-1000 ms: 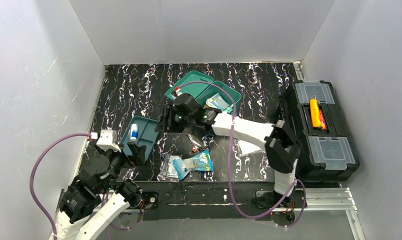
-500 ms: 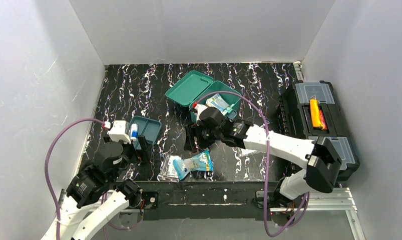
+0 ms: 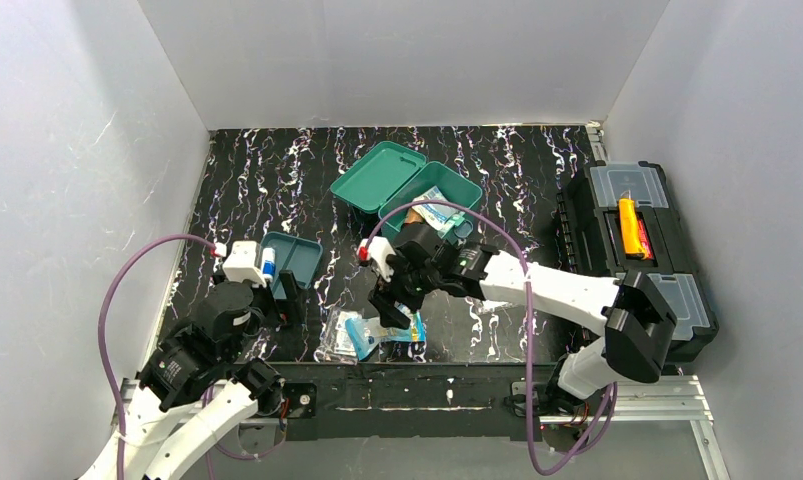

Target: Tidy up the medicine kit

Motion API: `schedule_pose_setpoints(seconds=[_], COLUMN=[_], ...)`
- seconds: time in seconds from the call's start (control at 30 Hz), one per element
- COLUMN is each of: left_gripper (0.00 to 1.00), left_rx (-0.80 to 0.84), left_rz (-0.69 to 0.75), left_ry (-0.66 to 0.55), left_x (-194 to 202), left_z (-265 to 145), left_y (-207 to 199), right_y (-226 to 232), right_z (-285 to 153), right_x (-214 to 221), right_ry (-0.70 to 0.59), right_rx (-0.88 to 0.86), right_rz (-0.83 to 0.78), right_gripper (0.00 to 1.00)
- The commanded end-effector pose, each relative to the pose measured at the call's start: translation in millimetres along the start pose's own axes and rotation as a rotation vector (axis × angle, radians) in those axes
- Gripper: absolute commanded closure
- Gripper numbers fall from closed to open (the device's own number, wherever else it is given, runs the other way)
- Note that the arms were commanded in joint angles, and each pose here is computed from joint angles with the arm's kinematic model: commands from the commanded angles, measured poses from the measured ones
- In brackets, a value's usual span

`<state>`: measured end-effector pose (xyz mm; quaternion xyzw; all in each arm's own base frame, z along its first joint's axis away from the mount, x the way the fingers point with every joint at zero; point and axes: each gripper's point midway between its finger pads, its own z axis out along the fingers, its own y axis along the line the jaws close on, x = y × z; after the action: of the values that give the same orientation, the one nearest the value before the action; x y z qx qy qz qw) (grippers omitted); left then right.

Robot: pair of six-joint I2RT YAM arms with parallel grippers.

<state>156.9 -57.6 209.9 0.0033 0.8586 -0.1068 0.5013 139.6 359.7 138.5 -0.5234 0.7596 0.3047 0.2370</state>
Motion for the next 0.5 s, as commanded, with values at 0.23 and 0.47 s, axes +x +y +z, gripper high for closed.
schedule_pose_setpoints(seconds=[0.23, 0.47], left_gripper=[0.02, 0.02], left_rx=[0.026, 0.033], left_rz=[-0.021, -0.017], left_ry=[-0.029, -0.035], left_x=[-1.7, -2.2], left_z=[-2.8, -2.2], left_y=[-2.1, -3.3], right_y=[-2.5, -7.9], right_z=[38.4, 55.0], right_x=[-4.6, -1.3], right_ry=[0.007, 0.011], right_rx=[-0.097, -0.086], right_rz=[-0.436, -0.476], right_gripper=[0.20, 0.25])
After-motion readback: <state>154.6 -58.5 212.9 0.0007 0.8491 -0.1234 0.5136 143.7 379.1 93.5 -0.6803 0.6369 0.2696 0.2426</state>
